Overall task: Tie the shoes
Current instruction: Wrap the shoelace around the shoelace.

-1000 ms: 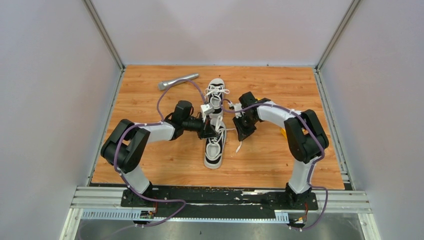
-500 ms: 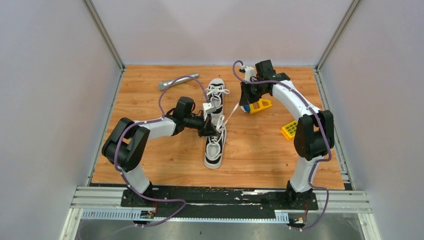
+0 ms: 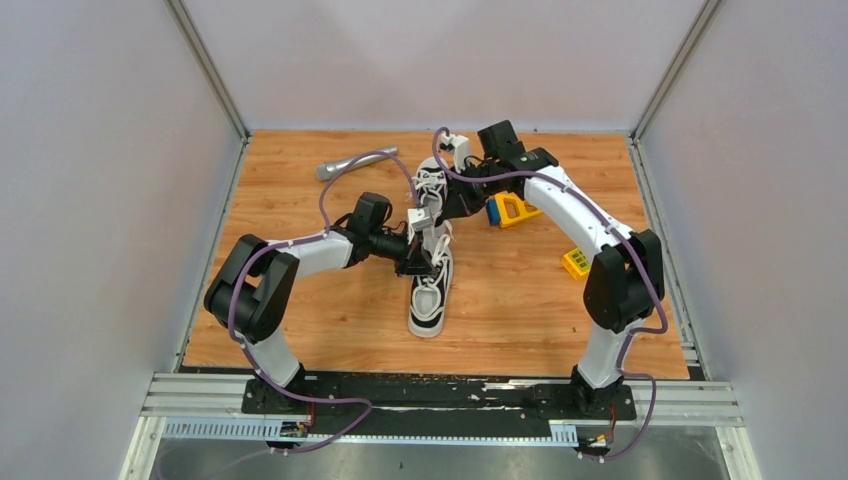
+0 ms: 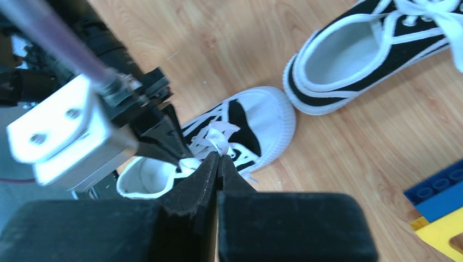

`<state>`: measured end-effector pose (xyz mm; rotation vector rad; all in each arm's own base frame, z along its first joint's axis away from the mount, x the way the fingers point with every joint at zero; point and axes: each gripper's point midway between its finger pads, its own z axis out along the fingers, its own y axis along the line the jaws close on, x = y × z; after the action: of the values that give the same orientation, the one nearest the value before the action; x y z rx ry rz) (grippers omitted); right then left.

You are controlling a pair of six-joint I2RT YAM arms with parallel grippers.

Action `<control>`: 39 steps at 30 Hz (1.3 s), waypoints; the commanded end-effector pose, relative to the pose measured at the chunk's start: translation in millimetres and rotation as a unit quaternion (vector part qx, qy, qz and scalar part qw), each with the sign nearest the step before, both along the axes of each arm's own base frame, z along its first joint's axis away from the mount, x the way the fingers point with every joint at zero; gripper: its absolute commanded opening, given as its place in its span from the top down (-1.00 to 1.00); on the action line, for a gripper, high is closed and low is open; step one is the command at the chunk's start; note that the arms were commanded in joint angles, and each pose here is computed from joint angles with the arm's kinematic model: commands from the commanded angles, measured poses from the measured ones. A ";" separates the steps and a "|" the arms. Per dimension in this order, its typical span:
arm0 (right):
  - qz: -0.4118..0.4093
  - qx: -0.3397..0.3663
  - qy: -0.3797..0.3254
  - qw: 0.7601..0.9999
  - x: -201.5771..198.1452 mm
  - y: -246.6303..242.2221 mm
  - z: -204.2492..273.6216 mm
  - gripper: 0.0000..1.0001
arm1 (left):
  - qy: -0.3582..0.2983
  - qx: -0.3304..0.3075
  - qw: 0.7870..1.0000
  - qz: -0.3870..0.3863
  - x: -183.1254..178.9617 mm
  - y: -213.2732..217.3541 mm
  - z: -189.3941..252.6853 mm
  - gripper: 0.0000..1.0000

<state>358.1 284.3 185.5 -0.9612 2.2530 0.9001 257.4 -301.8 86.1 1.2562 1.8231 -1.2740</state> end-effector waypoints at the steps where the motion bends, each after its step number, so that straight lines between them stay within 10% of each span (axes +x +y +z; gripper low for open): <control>1: 0.035 0.049 -0.020 0.998 -27.2 3.6 39.7 1.00 | 0.012 -0.023 1.000 0.011 6.5 -5.6 11.6 1.00; 39: 0.222 0.056 -0.019 0.973 -131.4 -13.9 -40.4 1.00 | 0.090 -0.009 0.996 -0.021 5.2 17.6 19.0 1.00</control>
<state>227.6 258.2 136.8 -1.3941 2.0867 1.1303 262.6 -288.0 98.8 1.1793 1.9651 -1.4147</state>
